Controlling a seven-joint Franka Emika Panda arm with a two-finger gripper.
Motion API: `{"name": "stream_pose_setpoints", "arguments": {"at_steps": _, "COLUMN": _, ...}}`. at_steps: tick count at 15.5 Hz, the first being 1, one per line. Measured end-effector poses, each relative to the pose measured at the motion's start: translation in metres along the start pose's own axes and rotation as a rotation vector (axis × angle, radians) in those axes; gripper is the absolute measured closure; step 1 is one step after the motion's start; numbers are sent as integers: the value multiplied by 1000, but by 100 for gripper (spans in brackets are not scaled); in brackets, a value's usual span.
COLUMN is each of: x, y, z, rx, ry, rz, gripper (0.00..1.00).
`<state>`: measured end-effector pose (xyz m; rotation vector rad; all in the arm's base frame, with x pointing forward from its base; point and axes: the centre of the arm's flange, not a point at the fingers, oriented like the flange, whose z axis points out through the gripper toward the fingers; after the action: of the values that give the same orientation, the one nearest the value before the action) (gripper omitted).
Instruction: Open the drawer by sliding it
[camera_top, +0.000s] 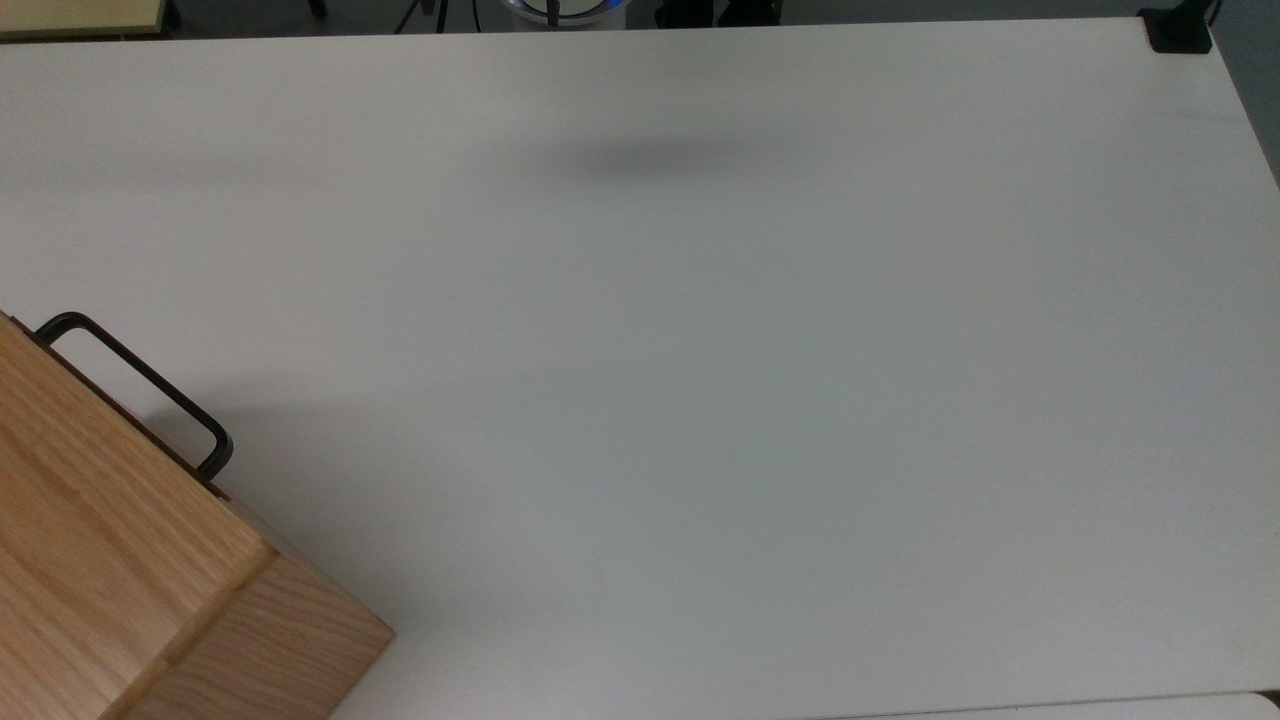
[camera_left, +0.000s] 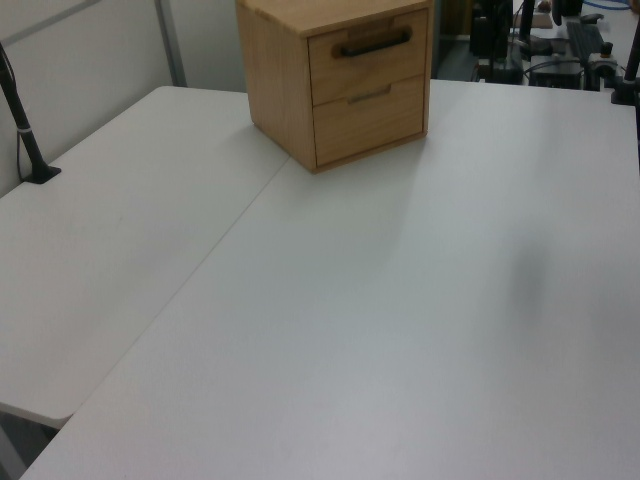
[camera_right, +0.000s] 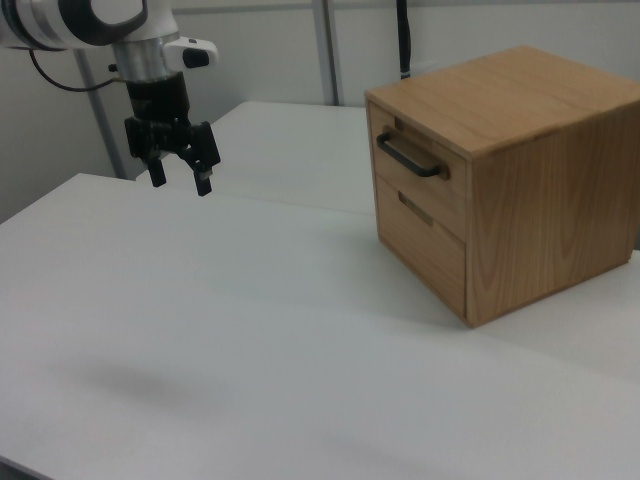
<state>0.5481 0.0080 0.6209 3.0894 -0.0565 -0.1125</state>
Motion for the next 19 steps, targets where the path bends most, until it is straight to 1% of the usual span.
{"name": "stream_pose_setpoints", "arguments": {"at_steps": 8, "x": 0, "y": 0, "z": 0, "rx": 0, "ry": 1, "rz": 0, "gripper": 0}}
{"name": "stream_pose_setpoints", "arguments": {"at_steps": 12, "x": 3, "y": 0, "z": -2, "rx": 2, "ry": 26, "rz": -3, "gripper": 0}}
{"name": "stream_pose_setpoints", "arguments": {"at_steps": 14, "x": 5, "y": -1, "z": -2, "rx": 2, "ry": 35, "rz": -33, "gripper": 0}}
{"name": "stream_pose_setpoints", "arguments": {"at_steps": 16, "x": 12, "y": -1, "z": 4, "rx": -1, "ry": 43, "rz": -97, "gripper": 0}}
{"name": "stream_pose_setpoints", "arguments": {"at_steps": 17, "x": 19, "y": -1, "z": 7, "rx": -10, "ry": 60, "rz": -131, "gripper": 0}}
{"name": "stream_pose_setpoints", "arguments": {"at_steps": 19, "x": 35, "y": 2, "z": 13, "rx": -52, "ry": 108, "rz": -198, "gripper": 0}}
